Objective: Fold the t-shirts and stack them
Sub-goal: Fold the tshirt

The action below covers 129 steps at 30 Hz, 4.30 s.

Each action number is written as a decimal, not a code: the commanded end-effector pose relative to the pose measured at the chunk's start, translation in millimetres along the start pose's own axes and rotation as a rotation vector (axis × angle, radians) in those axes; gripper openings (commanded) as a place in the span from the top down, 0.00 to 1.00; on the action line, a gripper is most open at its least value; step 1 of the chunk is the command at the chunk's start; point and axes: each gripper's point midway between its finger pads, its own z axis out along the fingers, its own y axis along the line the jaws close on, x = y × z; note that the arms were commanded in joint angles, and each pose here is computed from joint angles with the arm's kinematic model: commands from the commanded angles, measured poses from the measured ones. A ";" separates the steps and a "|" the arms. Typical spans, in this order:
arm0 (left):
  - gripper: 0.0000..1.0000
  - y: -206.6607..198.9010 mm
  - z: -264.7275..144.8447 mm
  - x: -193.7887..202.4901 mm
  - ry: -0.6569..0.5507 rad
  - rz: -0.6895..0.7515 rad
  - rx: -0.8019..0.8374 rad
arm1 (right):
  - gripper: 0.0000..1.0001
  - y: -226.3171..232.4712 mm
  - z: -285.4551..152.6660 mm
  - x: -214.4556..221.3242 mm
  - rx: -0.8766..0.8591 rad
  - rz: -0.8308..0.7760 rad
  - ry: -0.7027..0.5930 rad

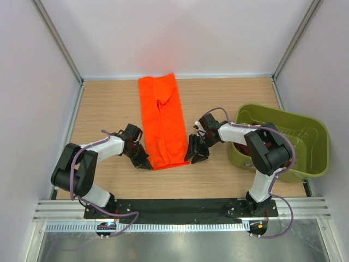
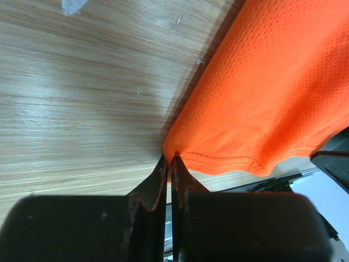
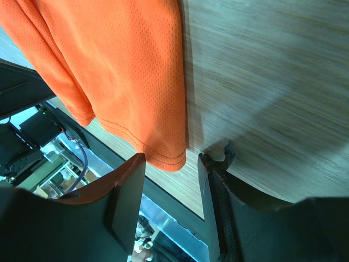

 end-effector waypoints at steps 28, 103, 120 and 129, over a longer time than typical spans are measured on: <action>1.00 66.9 5.2 -0.2 -0.099 0.064 -0.203 | 0.99 -33.3 32.5 33.4 0.143 -0.110 -0.029; 0.77 -158.3 -63.8 -246.3 -0.443 0.363 -0.102 | 0.84 63.3 -35.2 -269.3 0.066 -0.073 -0.373; 0.51 -128.0 -108.6 -157.2 -0.376 0.537 0.055 | 0.32 60.4 -89.6 -207.8 0.076 -0.101 -0.337; 0.48 -95.1 -63.1 -137.7 -0.268 0.504 0.046 | 0.32 36.8 -54.3 -169.8 0.035 -0.065 -0.234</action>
